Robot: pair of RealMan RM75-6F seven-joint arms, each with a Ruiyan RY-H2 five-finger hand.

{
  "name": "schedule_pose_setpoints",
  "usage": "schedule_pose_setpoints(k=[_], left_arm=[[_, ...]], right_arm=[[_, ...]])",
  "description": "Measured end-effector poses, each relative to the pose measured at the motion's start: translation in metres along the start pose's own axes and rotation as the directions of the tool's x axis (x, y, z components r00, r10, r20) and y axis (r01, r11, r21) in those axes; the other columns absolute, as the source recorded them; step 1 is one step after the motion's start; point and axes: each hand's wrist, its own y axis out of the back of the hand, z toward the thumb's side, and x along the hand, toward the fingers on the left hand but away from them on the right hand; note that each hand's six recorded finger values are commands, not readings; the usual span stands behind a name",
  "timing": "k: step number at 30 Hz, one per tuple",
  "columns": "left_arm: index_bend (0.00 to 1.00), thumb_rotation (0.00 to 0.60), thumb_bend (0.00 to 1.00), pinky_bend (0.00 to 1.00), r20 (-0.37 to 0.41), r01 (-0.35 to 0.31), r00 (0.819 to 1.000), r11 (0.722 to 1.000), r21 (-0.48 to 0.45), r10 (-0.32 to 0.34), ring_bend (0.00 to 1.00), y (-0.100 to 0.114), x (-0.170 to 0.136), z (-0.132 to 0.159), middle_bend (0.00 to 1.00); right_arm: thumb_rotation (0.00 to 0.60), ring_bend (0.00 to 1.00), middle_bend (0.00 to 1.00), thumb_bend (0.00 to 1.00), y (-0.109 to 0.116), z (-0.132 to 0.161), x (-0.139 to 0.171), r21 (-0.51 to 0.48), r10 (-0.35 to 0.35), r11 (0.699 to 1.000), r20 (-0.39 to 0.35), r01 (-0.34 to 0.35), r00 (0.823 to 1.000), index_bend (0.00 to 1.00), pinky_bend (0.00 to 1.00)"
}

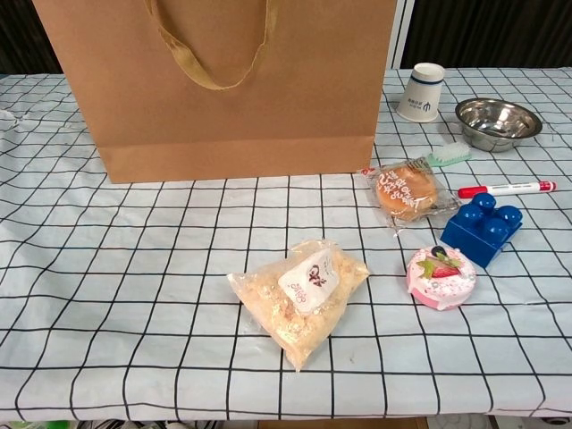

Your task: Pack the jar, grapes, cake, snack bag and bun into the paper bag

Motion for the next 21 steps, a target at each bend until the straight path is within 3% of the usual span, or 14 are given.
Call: schedule_pose_setpoints(k=[4,8,11,15,21], left_arm=[[0.16,0.6,0.11,0.07,-0.035,0.028,0.999,0.999,-0.024,-0.029,0.0,-0.016,-0.039,-0.035,0.14],[0.16,0.6,0.12,0.05,-0.059,0.026,0.998,0.998,-0.055,-0.029,0.0,-0.03,-0.071,-0.058,0.15],[0.16,0.6,0.11,0.05,-0.081,0.043,0.995,0.993,-0.114,-0.052,0.0,-0.042,-0.087,-0.067,0.14],[0.14,0.6,0.11,0.03,-0.101,0.06,0.992,0.977,-0.203,-0.082,0.0,-0.056,-0.097,-0.074,0.12],[0.12,0.6,0.11,0.01,-0.113,0.104,0.986,0.977,-0.186,-0.126,0.0,-0.065,-0.102,-0.076,0.1]], right_arm=[[0.6,0.16,0.07,0.19,0.001,0.023,-0.005,0.015,0.036,0.999,-0.103,-0.035,0.994,0.08,0.27],[0.6,0.16,0.07,0.19,-0.002,0.054,-0.012,0.042,0.101,0.995,-0.21,-0.095,0.972,0.08,0.27],[0.6,0.16,0.07,0.19,-0.007,0.083,-0.019,0.057,0.154,0.988,-0.294,-0.144,0.943,0.08,0.27],[0.6,0.16,0.07,0.19,-0.017,0.119,-0.028,0.096,0.226,0.974,-0.391,-0.205,0.892,0.08,0.25],[0.6,0.16,0.07,0.19,-0.039,0.165,-0.039,0.139,0.297,0.955,-0.486,-0.263,0.822,0.09,0.24]])
